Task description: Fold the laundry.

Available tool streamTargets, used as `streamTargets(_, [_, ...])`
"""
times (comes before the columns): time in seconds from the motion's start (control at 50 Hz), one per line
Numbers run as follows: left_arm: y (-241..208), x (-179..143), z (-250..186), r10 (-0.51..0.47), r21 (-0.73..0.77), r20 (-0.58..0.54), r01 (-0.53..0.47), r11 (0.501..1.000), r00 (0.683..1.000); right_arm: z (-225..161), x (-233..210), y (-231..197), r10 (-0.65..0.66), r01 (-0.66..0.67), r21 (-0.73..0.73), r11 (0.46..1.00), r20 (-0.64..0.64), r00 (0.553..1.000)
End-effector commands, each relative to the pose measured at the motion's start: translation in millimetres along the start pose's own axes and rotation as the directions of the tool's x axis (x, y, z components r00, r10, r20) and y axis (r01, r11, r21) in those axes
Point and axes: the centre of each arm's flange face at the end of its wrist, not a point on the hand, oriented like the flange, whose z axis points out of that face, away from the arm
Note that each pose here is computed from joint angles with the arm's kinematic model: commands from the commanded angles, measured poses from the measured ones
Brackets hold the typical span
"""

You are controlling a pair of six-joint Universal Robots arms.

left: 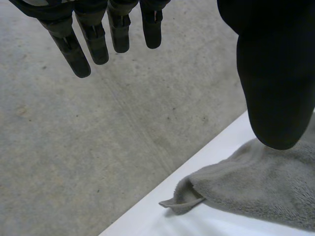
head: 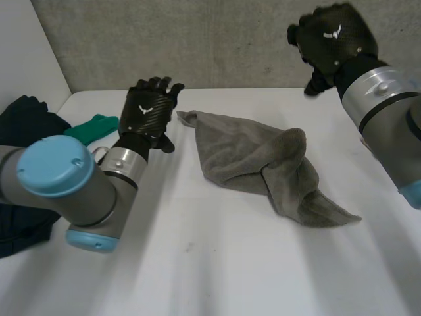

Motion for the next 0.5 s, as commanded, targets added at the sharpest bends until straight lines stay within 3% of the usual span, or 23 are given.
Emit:
streamTargets(0.02, [-20.5, -19.6, -16.6, -0.054, -0.009, 0.022, 0.054, 0.999, 0.998, 33.8, -1.2, 68.1, 0.126, -0.114, -0.237, 0.965, 0.037, 0.991])
streamTargets(0.24, [-38.1, -41.3, -60.1, -0.129, -0.149, -0.012, 0.126, 0.981, 0.992, 78.7, -21.7, 173.9, 0.233, -0.185, -0.378, 0.907, 0.084, 0.969])
streamTargets(0.5, [-39.3, -54.5, -82.6, -0.221, -0.232, 0.024, 0.221, 0.947, 0.975, 96.7, -51.9, 218.3, 0.198, -0.170, -0.300, 0.939, 0.067, 0.978])
